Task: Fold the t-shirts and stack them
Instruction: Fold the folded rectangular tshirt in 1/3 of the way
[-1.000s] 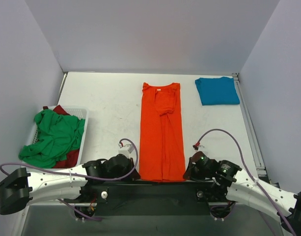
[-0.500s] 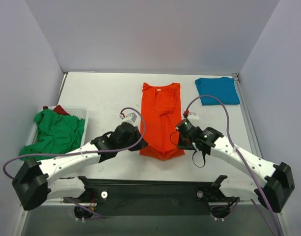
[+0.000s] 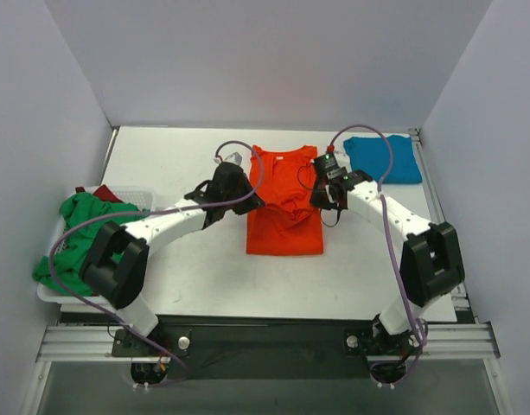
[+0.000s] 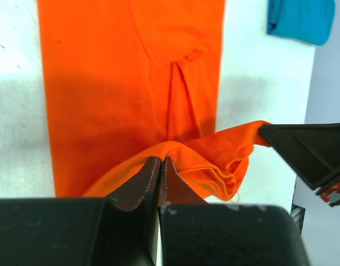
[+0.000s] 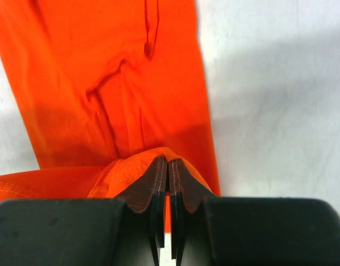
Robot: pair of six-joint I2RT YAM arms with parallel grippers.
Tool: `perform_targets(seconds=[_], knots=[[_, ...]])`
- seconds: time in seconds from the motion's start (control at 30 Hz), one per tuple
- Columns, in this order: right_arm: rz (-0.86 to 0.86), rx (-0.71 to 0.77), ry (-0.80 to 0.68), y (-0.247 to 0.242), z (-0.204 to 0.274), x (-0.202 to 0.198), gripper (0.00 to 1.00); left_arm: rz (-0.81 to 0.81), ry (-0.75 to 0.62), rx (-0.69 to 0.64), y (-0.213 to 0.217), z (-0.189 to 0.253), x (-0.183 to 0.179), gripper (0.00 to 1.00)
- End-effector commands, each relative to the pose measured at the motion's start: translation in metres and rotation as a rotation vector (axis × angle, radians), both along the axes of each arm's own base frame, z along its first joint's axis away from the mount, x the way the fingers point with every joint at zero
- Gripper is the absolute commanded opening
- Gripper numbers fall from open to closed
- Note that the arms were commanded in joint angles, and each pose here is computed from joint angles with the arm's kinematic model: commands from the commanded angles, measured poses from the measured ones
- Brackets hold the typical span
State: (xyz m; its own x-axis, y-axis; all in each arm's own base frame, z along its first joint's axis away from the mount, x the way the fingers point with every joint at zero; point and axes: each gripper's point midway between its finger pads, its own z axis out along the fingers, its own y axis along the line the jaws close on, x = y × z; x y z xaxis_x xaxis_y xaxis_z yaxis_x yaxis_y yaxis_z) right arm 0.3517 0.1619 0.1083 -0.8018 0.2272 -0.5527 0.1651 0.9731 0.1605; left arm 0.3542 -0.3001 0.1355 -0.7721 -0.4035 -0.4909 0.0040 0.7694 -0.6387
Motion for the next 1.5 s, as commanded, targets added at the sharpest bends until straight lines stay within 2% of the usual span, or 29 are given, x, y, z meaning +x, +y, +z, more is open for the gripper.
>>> perform_targets(seconds=[0.0, 0.13, 0.37, 0.73, 1.0, 1.1, 1.17, 1.2, 1.23, 1.3, 1.33, 1.4, 1.47], knots=[[0.030, 0.043, 0.009, 0.005, -0.005, 0.027, 0.00, -0.018, -0.018, -0.030, -0.007, -0.002, 0.030, 0.00], [0.024, 0.092, 0.032, 0.004, -0.010, 0.054, 0.00, -0.008, 0.022, -0.018, -0.004, -0.021, 0.049, 0.00], [-0.011, 0.118, 0.089, -0.010, -0.032, 0.066, 0.00, 0.033, 0.056, 0.006, 0.011, -0.042, 0.065, 0.00], [-0.029, 0.145, 0.098, -0.019, -0.036, 0.076, 0.00, 0.047, 0.035, 0.006, 0.023, -0.029, 0.077, 0.00], [-0.031, 0.165, 0.122, -0.020, -0.046, 0.084, 0.00, 0.036, 0.049, 0.023, 0.024, -0.039, 0.086, 0.00], [-0.026, 0.183, 0.130, -0.019, -0.050, 0.091, 0.08, 0.024, 0.053, 0.021, 0.024, -0.045, 0.091, 0.01], [-0.023, 0.187, 0.113, -0.023, -0.047, 0.101, 0.23, 0.018, 0.049, 0.018, 0.027, -0.046, 0.100, 0.14], [-0.012, 0.203, 0.118, -0.022, -0.047, 0.103, 0.30, 0.001, 0.044, 0.012, 0.028, -0.044, 0.101, 0.25], [-0.008, 0.213, 0.110, -0.023, -0.044, 0.107, 0.42, -0.006, 0.036, 0.005, 0.030, -0.044, 0.104, 0.46], [-0.003, 0.211, 0.083, -0.029, -0.033, 0.113, 0.52, -0.012, 0.005, -0.003, 0.040, -0.037, 0.111, 0.60], [0.001, 0.208, 0.070, -0.030, -0.027, 0.113, 0.55, -0.007, -0.005, 0.000, 0.044, -0.033, 0.112, 0.63], [0.017, 0.185, 0.046, -0.030, -0.014, 0.107, 0.54, 0.021, -0.045, 0.006, 0.053, -0.018, 0.112, 0.65], [0.017, 0.159, 0.030, -0.029, -0.007, 0.102, 0.51, 0.020, -0.057, 0.004, 0.051, -0.007, 0.107, 0.59]])
